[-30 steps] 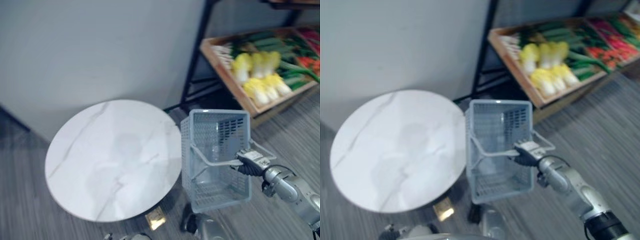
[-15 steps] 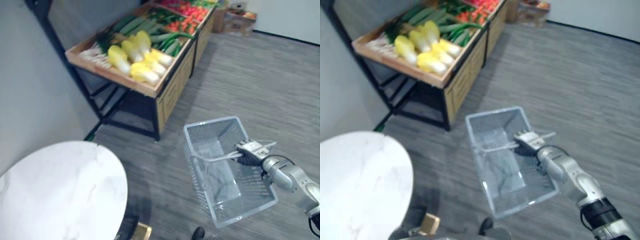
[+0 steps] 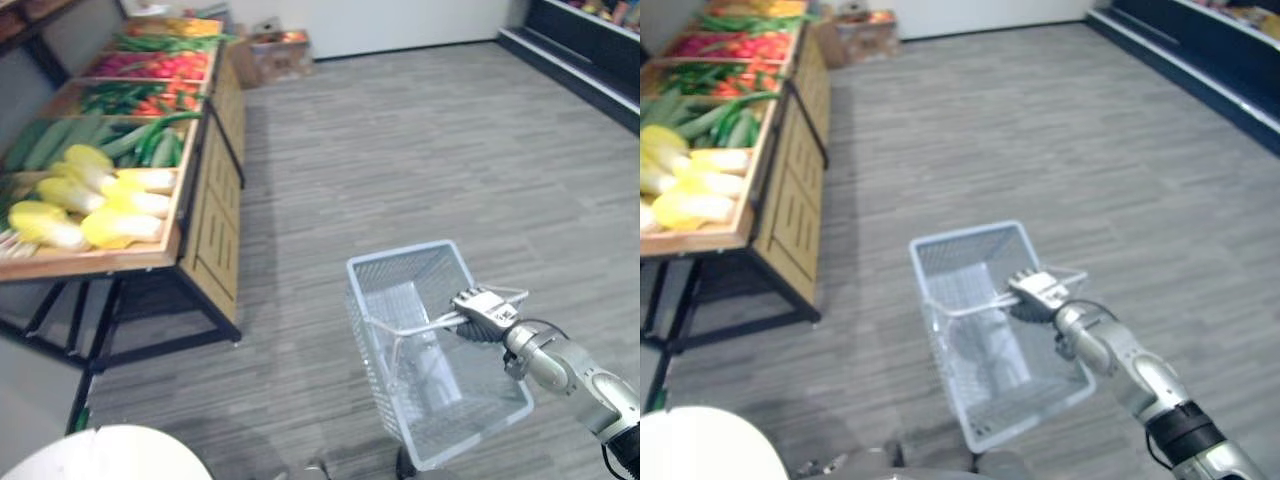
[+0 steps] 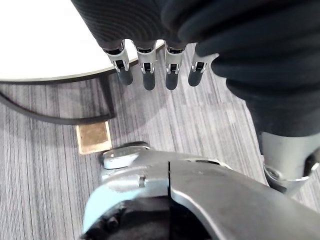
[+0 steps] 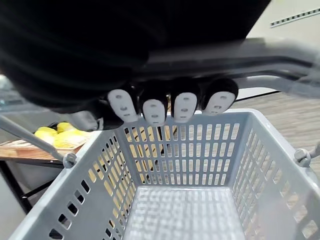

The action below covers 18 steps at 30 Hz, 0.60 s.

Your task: Pick vegetable in the basket

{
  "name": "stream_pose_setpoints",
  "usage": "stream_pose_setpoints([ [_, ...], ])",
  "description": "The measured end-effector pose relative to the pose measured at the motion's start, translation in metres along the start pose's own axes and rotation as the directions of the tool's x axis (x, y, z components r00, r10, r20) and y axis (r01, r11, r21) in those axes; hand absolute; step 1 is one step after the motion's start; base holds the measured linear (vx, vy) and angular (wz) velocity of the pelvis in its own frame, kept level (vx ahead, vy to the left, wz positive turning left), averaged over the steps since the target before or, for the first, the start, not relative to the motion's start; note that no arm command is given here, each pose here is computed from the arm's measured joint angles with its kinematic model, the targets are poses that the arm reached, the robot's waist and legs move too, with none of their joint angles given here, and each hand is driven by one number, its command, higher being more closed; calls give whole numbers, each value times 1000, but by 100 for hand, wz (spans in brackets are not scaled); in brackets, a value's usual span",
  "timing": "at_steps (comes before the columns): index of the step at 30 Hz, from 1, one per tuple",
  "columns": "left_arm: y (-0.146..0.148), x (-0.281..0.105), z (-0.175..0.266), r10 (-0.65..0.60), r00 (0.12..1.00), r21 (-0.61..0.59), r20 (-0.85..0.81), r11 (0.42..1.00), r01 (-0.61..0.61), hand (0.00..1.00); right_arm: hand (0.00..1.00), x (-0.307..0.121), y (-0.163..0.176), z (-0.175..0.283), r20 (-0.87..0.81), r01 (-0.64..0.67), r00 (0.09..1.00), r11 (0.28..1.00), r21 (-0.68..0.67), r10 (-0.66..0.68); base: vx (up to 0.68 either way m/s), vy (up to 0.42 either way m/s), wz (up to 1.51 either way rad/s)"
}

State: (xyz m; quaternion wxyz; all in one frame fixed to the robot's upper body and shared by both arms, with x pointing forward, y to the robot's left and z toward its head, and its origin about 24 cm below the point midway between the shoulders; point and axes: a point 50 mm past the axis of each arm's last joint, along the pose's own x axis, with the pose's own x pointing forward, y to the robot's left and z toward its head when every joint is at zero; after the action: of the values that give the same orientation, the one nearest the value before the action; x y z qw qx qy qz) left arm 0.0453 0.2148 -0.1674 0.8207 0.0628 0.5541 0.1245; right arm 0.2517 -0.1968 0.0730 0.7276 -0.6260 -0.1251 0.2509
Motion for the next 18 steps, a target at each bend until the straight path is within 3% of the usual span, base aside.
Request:
stream_pose_setpoints([
  [12,0,2,9,-3,1000,71,31,997,1,0,100,4,3,9,45,6,999,1000,28,-7,146,109,-6],
  [18,19,4,10,7,999,211,37,977,-14,0,100,-1,23,16,3,19,1000,989,145,-20,225,86,34],
])
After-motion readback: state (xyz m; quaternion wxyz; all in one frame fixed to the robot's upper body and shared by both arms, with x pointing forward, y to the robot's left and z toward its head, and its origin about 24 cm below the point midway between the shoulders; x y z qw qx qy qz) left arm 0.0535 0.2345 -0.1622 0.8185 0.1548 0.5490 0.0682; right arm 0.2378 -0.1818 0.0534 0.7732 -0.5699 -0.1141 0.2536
